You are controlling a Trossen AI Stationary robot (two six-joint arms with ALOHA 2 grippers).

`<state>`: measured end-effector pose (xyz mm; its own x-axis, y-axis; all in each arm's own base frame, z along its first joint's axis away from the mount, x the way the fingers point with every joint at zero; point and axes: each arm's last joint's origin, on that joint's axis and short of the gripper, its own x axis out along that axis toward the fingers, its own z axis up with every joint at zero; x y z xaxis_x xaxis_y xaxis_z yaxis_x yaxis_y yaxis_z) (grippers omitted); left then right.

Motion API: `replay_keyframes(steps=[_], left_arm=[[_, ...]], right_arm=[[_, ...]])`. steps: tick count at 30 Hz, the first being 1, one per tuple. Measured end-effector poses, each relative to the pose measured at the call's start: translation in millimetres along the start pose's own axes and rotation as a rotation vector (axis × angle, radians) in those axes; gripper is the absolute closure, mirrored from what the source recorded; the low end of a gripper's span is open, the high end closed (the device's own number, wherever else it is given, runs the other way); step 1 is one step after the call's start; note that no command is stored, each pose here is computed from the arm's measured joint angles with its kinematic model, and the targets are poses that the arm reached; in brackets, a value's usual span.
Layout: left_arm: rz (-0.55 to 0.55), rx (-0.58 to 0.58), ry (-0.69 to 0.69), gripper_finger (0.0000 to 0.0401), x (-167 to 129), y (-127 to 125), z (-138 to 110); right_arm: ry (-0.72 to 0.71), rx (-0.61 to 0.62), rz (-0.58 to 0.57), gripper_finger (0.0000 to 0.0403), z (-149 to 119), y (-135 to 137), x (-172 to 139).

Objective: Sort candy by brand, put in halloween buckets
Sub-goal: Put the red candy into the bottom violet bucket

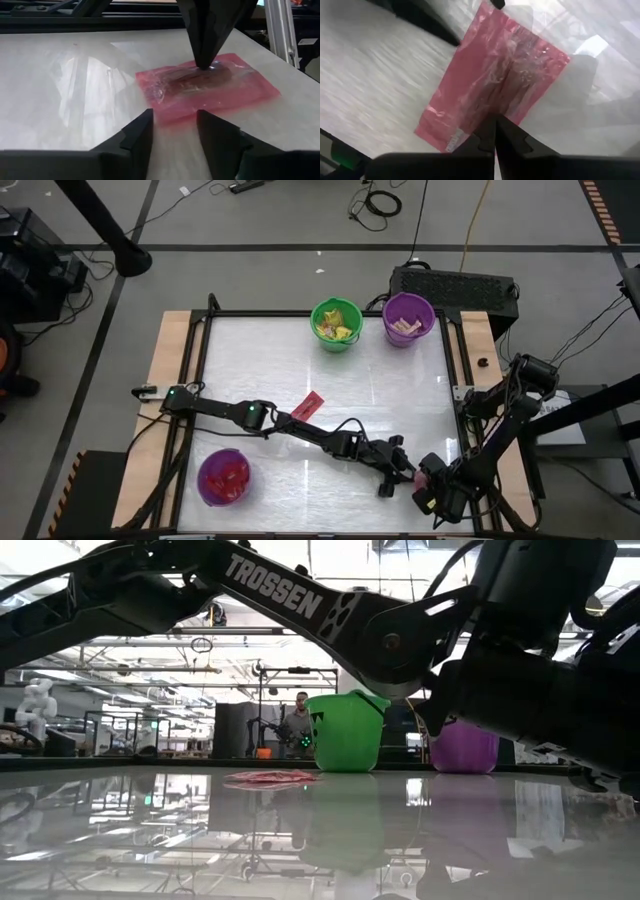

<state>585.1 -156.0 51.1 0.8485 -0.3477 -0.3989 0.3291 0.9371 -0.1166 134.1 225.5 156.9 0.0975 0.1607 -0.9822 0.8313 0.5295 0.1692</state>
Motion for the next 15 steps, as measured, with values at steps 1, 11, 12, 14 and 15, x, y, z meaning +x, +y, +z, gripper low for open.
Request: replay_keyframes(steps=[1,11,12,14,15], left_arm=[[0.001,-0.002,0.006,0.0250,-0.1,0.5,-0.6],[0.013,-0.013,0.033,0.0392,-0.7,3.0,-2.1],[0.012,-0.013,0.033,0.0395,-0.7,3.2,-2.1],[0.007,-0.013,0.033,0.0397,-0.7,3.1,-2.0],[0.004,-0.013,0.032,0.0397,-0.7,3.0,-2.0]], right_arm=[[0.000,0.000,0.000,0.0402,0.0,0.0,0.0],[0.005,-0.011,0.003,0.0402,-0.4,0.3,-0.3],[0.008,-0.016,0.003,0.0402,-0.6,0.6,-0.5],[0.012,-0.033,0.006,0.0402,-1.7,2.6,-3.0],[0.013,-0.041,0.008,0.0402,-2.4,4.2,-5.6]])
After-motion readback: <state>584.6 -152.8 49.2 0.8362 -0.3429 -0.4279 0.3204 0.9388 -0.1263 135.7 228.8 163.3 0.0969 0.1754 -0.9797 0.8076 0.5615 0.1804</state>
